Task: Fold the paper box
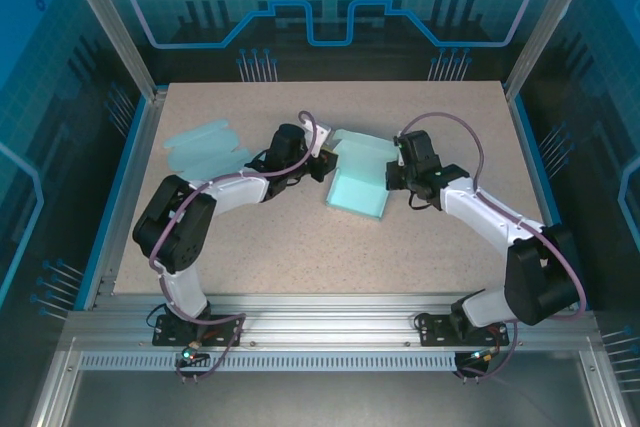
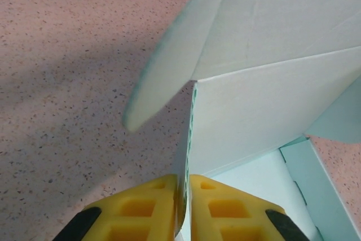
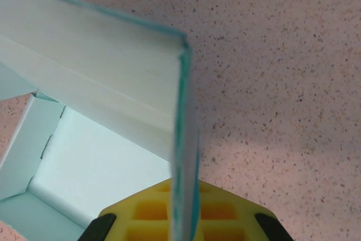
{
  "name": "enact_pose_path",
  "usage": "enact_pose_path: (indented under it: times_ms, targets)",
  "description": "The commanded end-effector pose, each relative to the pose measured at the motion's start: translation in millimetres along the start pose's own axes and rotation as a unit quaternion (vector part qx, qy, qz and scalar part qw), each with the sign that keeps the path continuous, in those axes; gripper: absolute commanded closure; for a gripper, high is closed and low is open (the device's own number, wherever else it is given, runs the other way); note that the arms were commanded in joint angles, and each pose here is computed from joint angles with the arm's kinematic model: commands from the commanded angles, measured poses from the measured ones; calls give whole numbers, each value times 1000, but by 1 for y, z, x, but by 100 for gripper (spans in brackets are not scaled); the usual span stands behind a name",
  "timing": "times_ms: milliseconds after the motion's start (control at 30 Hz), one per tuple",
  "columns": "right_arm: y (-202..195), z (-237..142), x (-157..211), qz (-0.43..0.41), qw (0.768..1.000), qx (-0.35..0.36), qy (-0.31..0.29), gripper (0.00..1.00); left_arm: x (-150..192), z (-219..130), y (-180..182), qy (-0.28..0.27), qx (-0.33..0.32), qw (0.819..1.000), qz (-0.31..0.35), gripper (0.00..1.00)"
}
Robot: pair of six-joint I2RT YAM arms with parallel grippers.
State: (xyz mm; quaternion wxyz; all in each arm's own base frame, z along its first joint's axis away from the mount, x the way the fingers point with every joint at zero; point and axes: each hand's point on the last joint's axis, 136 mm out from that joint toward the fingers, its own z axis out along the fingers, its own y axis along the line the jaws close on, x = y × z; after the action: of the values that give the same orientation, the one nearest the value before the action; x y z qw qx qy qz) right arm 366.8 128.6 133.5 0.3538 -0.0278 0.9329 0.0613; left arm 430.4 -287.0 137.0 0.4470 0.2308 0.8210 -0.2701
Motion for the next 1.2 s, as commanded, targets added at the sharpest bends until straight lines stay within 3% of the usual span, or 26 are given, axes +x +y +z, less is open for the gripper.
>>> enact_pose_path:
  times_ms: [0,367,767,1167]
  targets:
    - [13,0,-13,-17,999,-20,-38,93,-14,-7,-9,-25,8,1000,-2,86]
    - [21,23,-37,10,999,-14,-39,90,-25,-4,-7,-61,-13,997,-37,100]
    - [42,36,-57,46,997,-32,-54,83,-36,6,-3,-104,-69,990,-69,100]
    - [60,49,-46,26,998,-15,-59,83,-8,13,-4,-89,-94,987,-95,100]
